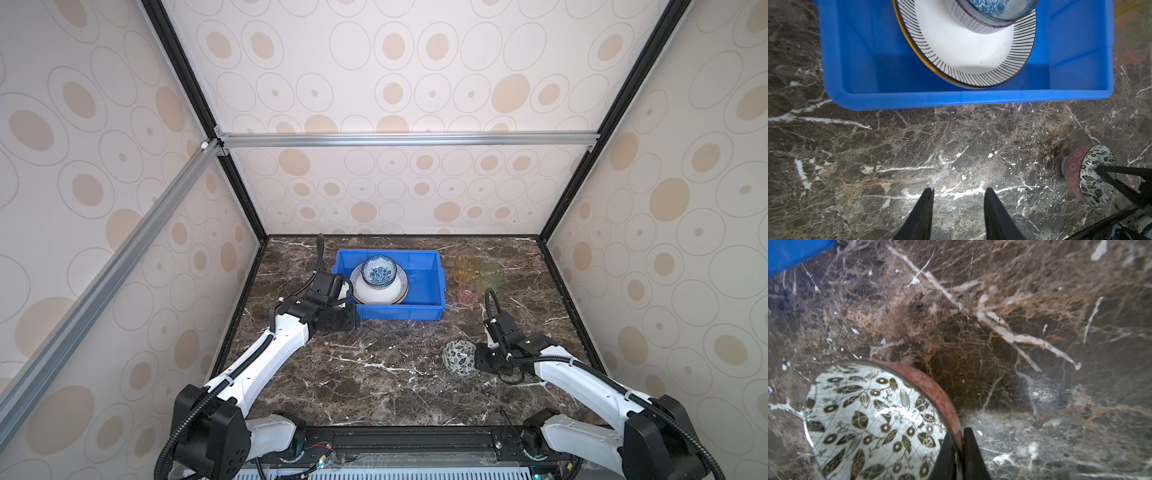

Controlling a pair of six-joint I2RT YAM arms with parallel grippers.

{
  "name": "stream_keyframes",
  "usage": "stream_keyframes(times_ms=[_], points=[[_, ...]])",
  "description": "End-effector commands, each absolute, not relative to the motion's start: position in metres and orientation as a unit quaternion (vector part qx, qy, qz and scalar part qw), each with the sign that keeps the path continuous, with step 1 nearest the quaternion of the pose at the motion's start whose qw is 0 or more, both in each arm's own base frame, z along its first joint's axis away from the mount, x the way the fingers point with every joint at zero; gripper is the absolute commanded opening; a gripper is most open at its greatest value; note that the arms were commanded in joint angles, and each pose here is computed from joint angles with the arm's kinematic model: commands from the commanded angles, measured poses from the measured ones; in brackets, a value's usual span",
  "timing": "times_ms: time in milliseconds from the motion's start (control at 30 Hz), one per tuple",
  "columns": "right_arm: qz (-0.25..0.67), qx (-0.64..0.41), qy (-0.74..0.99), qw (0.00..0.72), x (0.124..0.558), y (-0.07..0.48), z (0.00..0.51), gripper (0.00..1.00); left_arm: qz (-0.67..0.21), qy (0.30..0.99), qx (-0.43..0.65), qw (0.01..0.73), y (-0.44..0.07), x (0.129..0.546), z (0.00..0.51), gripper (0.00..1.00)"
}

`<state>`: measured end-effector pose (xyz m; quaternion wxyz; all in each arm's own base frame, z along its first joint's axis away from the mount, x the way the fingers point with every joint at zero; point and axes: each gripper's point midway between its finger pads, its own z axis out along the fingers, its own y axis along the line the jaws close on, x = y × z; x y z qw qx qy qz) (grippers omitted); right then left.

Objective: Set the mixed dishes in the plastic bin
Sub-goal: 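Lower the right gripper onto the leaf-patterned bowl rim, then close the right gripper on the leaf-patterned bowl rim and lift it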

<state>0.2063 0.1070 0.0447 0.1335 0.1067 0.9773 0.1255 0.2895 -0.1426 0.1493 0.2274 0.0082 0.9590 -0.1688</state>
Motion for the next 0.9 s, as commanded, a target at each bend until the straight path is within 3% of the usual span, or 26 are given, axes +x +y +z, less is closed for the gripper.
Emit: stream_keyframes(times_ms=[0,133,867], points=[[0.122,0.113,0.977,0.13,0.206,0.105,0.045,0.06,-0.17,0.954,0.009,0.247,-0.146,0.299,0.166,0.41],[0.124,0.106,0.978,0.131,0.207,0.106,0.05,0.0,-0.171,0.954,0.009,0.247,-0.147,0.301,0.167,0.41],[0.145,0.091,0.972,0.161,0.223,0.115,0.091,0.0,-0.169,0.948,0.011,0.268,-0.146,0.304,0.176,0.4]])
